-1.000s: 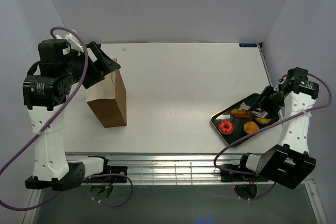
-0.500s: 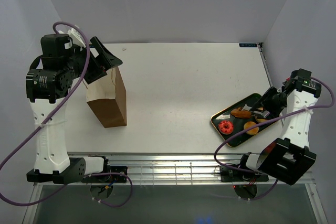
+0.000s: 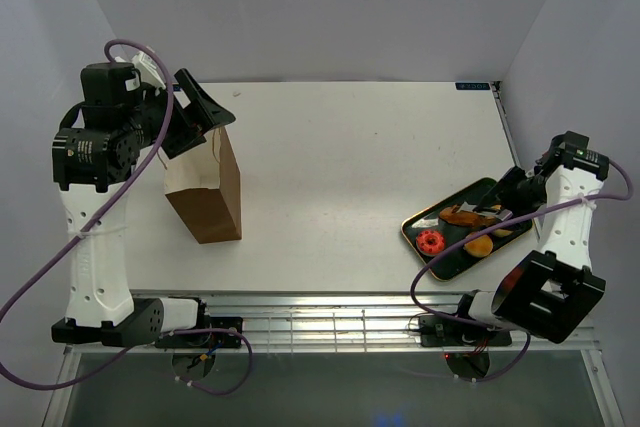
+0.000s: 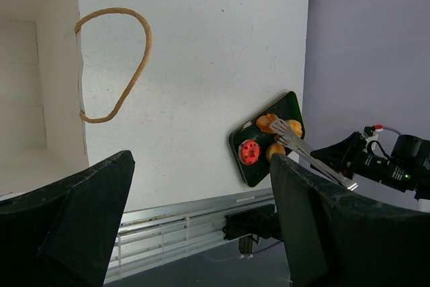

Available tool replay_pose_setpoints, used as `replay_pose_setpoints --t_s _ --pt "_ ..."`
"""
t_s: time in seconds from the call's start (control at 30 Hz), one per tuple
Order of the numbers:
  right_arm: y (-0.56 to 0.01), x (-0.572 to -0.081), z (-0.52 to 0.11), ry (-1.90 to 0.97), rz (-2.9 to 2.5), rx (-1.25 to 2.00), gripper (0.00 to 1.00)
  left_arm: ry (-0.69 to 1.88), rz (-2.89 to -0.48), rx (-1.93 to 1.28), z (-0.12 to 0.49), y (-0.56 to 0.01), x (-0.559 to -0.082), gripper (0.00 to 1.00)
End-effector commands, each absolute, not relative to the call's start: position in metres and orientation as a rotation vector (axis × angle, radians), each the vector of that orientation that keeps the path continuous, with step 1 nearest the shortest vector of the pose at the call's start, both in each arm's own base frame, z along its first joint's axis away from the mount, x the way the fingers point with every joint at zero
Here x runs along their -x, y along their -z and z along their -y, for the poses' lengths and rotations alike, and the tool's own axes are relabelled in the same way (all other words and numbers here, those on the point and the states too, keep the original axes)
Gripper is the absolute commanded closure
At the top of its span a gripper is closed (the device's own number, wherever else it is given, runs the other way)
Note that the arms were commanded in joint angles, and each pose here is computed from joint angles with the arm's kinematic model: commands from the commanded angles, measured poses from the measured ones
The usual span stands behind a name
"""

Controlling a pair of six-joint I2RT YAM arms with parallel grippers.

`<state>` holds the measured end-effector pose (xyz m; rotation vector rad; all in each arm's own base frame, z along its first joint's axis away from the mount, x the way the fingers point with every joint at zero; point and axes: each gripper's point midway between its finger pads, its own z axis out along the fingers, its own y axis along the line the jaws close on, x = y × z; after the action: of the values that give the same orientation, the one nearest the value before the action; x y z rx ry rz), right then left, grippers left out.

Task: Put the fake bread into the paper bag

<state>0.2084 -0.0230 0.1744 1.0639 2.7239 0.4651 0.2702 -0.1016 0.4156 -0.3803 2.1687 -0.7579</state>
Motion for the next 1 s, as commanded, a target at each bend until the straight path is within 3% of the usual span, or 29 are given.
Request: replay_pose_setpoints --t_s 0.0,0.6,0.87,0.97 --pt "-0.172 -0.211 0.025 -0.464 -2.710 -1.077 0.43 0.760 -2.147 0.349 0.103 -0.421 -0.271 0.07" --pt "-0.151 -0.224 0.027 -0.498 -2.702 -1.105 0.43 0.741 -2.135 0.343 0.100 -0.423 -0.272 0.07" --pt "-0.152 -0.224 0.026 -0.496 -2.691 -1.115 0.62 0.741 -2.139 0.349 0.100 -0.421 -0.273 0.07" --pt "-0.158 -0.222 0.025 -0.496 -2.671 -1.125 0.65 0.743 -2.137 0.348 0.101 -0.422 -0.273 0.07"
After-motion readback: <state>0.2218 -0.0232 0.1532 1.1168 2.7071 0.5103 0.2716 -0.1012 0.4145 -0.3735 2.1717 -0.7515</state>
